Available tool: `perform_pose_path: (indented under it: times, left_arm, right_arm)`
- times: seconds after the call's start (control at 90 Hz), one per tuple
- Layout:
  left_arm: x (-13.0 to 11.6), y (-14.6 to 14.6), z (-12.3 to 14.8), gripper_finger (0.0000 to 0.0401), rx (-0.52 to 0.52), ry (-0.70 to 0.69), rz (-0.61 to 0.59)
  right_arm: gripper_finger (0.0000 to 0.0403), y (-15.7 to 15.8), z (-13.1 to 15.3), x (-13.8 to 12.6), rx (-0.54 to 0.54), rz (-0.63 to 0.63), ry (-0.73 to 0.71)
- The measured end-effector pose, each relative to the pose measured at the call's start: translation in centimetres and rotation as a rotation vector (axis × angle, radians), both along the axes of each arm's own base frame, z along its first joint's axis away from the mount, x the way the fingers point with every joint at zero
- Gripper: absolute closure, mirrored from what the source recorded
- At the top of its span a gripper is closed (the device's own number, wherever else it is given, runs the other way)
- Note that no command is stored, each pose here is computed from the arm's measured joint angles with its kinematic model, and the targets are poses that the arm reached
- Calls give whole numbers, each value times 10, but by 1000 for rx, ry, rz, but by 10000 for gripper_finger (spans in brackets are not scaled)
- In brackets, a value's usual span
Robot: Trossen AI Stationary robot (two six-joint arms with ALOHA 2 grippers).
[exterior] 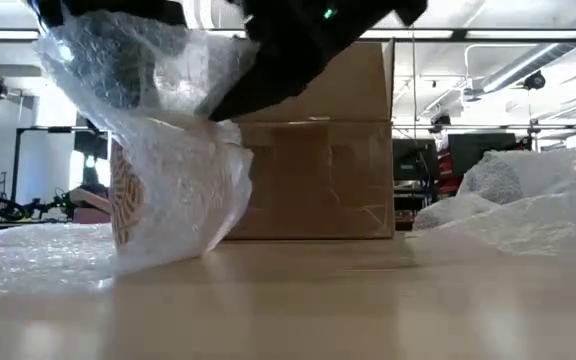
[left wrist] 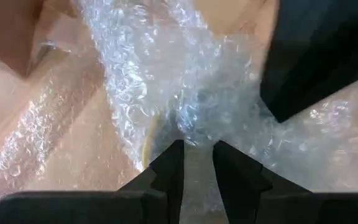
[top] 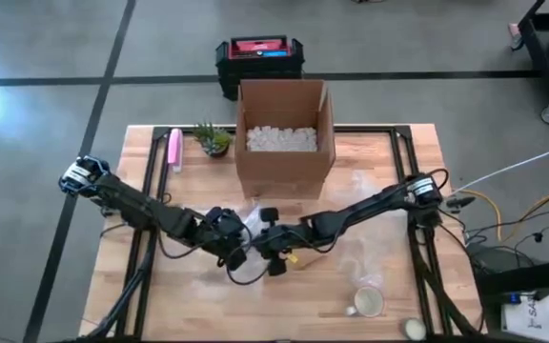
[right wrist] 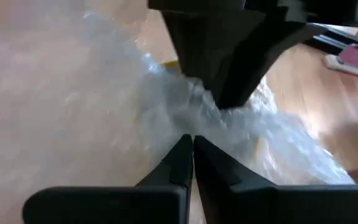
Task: Wrap mug
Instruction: Wrap the orange mug with the bubble wrap
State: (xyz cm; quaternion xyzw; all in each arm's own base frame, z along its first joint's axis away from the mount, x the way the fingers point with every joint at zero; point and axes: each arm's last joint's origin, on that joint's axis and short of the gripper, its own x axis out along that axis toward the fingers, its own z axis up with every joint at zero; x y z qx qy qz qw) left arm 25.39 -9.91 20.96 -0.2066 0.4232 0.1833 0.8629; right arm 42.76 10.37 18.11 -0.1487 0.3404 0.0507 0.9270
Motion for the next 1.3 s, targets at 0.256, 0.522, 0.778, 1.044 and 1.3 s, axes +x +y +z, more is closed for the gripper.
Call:
perform_pose_path:
  times: [0.256,0.522,0.778,1.044,1.3]
  left_arm:
    - [2,-1,0,327,-20,-30,-5]
    - [4,-2,0,327,-22,-49,-18]
    - [5,-2,1,327,-19,-53,-25]
    - [5,-3,3,327,-26,-63,-29]
    - [-1,-18,62,326,-135,-76,-144]
  right_arm:
    - [401,-19,35,-14,-27,-53,11]
    - [401,-53,15,4,-67,-158,-21]
    - [401,-19,-7,9,52,-2,-21]
    - [401,-5,-26,16,76,-6,-11]
    - [401,-4,-26,15,81,-3,0]
